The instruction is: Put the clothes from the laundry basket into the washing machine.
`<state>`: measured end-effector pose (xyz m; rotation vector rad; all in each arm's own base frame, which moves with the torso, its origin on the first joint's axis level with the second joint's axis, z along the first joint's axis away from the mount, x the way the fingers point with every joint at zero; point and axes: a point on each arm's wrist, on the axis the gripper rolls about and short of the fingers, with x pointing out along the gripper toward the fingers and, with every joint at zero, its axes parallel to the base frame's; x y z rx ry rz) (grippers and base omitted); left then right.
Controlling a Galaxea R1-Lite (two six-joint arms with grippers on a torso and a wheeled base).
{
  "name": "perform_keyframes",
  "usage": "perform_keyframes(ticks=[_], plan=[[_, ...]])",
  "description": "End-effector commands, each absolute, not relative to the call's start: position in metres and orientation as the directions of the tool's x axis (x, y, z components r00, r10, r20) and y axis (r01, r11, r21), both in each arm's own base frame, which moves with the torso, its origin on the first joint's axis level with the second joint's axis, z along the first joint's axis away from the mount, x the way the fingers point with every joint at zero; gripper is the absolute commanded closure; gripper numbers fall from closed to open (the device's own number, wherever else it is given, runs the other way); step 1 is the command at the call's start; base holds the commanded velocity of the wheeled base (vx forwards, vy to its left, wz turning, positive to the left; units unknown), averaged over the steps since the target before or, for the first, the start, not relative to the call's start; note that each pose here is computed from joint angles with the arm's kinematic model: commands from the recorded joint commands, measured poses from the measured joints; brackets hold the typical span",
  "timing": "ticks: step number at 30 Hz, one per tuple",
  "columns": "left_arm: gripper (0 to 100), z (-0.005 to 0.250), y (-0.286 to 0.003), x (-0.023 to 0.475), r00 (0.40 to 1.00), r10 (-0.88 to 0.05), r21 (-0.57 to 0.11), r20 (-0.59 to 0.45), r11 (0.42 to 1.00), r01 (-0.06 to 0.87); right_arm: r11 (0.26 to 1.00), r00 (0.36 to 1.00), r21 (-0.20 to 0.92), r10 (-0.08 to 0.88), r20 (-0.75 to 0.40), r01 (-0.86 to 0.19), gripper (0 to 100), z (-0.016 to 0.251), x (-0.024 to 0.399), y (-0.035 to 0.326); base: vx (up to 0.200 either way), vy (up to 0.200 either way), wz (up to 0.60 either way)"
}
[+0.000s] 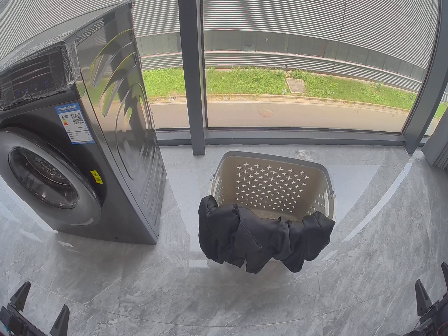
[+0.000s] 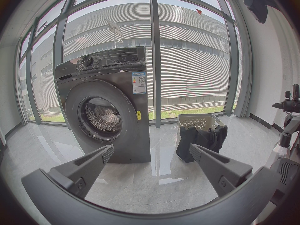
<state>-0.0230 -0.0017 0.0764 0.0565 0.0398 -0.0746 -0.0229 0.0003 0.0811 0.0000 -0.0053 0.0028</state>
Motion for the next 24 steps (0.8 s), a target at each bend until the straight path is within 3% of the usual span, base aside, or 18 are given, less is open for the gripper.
perform_keyframes(ticks=[1, 3, 18, 24], plan=[[0, 0.0711, -0.0017, -0.023, 0.996, -0.074, 0.055, -0.043, 0.996, 0.076, 1.0, 1.0, 0.0, 0.003, 0.005, -0.003, 0, 0.076, -0.0228, 0.0003, 0.0, -0.2, 0.0], [0, 0.0711, -0.0017, -0.023, 0.996, -0.075, 0.057, -0.043, 0.995, 0.077, 1.0, 1.0, 0.0, 0.003, 0.005, -0.003, 0, 0.076, -0.0228, 0.0003, 0.0, -0.2, 0.0], [0, 0.0711, -0.0017, -0.023, 0.996, -0.074, 0.055, -0.043, 0.996, 0.076, 1.0, 1.0, 0.0, 0.003, 0.005, -0.003, 0, 0.076, -0.0228, 0.0003, 0.0, 0.0, 0.0], [0, 0.0711, -0.0017, -0.023, 0.996, -0.074, 0.055, -0.043, 0.996, 0.076, 1.0, 1.0, 0.0, 0.003, 0.005, -0.003, 0, 0.076, -0.0228, 0.0003, 0.2, 0.0, 0.0]])
